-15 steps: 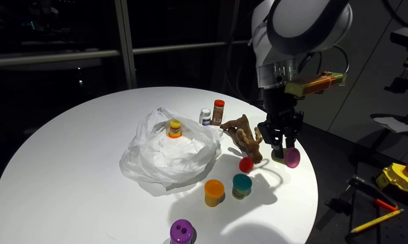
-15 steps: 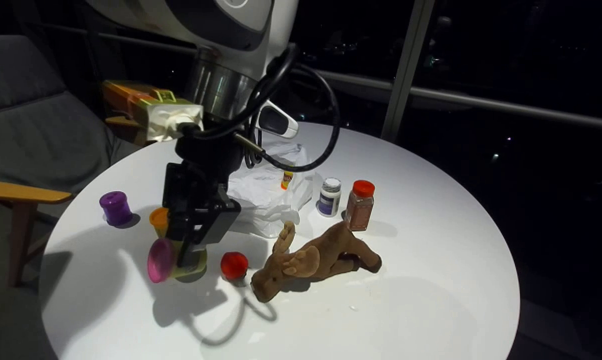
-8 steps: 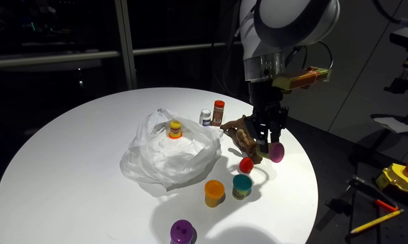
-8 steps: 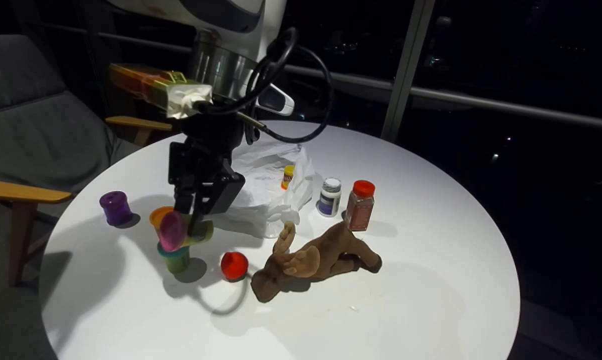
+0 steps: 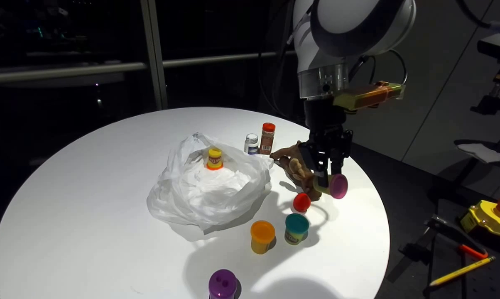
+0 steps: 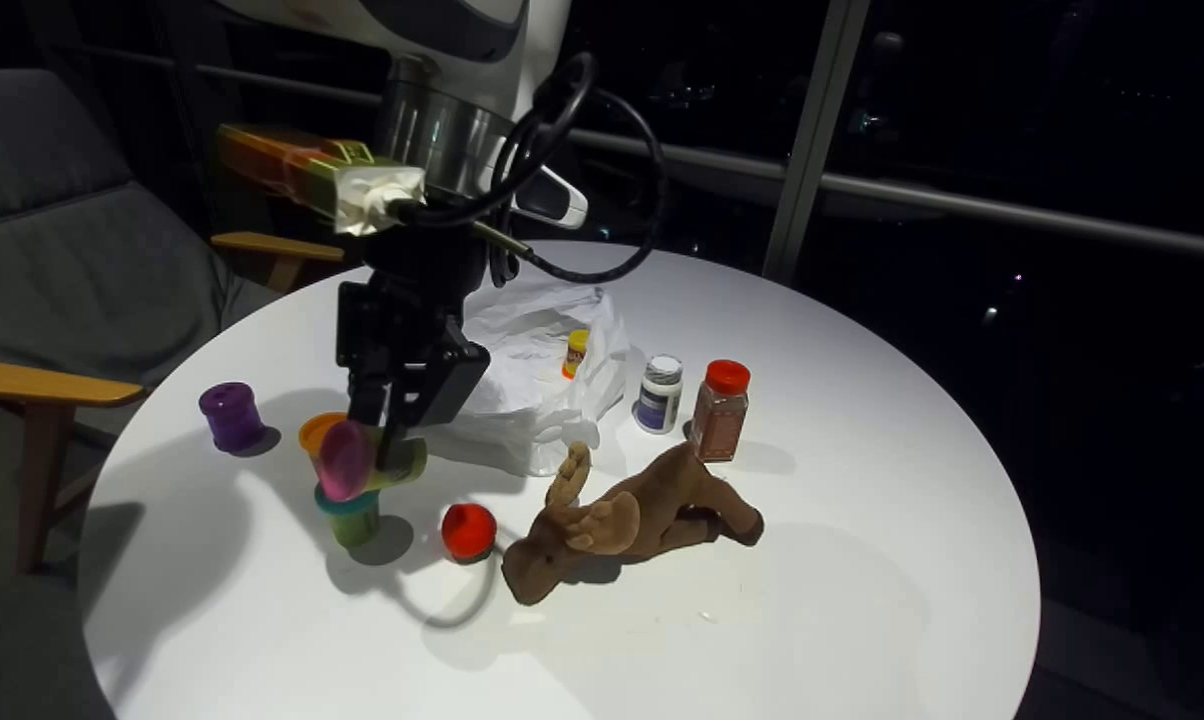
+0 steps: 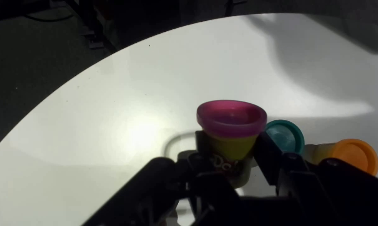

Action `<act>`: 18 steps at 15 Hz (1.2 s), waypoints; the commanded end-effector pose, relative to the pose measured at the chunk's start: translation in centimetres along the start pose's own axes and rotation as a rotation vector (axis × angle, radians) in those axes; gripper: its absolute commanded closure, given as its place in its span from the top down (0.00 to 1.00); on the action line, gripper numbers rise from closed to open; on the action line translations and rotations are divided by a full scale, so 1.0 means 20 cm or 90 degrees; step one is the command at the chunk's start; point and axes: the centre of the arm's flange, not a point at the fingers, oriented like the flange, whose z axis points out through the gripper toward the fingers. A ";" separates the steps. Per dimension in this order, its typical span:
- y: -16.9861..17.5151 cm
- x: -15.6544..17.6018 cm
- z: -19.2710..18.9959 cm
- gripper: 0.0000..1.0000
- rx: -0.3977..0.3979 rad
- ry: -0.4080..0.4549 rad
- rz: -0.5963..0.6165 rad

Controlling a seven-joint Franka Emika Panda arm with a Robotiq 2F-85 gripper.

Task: Remove all the contents from the white plastic bag and put them on the table

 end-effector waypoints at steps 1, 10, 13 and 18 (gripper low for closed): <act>0.00 0.00 0.00 0.17 0.000 0.000 0.000; 0.07 0.00 0.25 0.17 -0.016 -0.043 0.034; 0.07 0.11 0.41 0.17 -0.026 -0.050 0.042; 0.09 0.19 0.56 0.40 -0.038 -0.052 0.056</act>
